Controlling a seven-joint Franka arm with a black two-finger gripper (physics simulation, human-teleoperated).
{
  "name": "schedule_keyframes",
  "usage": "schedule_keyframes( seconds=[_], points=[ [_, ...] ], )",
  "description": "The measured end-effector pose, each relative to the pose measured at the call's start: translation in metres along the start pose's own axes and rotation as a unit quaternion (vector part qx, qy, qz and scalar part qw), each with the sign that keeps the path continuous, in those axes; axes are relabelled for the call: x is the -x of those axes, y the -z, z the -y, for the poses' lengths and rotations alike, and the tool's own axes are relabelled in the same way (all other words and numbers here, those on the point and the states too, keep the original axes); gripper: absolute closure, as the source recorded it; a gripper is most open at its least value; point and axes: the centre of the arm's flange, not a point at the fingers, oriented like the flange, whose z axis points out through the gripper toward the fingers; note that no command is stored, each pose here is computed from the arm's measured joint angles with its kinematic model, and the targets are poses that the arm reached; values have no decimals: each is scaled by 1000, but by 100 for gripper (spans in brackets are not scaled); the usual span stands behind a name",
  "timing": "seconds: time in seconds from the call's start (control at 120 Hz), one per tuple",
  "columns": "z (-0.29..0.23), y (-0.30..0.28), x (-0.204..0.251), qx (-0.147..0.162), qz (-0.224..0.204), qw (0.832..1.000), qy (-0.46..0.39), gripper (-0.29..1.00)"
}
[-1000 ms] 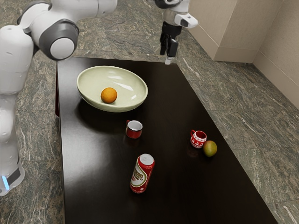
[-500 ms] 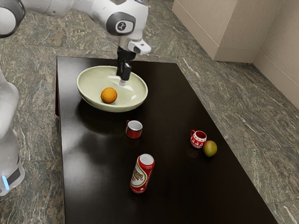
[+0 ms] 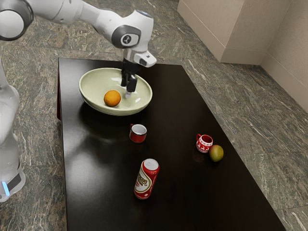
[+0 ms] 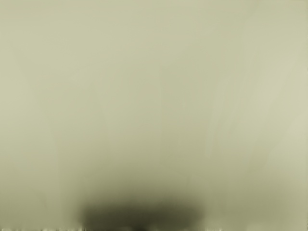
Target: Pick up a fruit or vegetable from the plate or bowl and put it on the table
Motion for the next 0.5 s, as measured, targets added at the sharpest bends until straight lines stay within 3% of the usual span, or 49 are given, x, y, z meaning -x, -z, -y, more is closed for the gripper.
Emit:
schedule_keyframes(
  seconds=[0.108,0.208,0.308,0.5],
  points=[
    [-7,4,4,15,9,1000,1,2],
    [-20,33,13,23,-13,1000,-10,2],
    [-27,94,11,17,-42,999,-17,2],
    [-81,150,8,2,-44,997,-60,2]
  ],
)
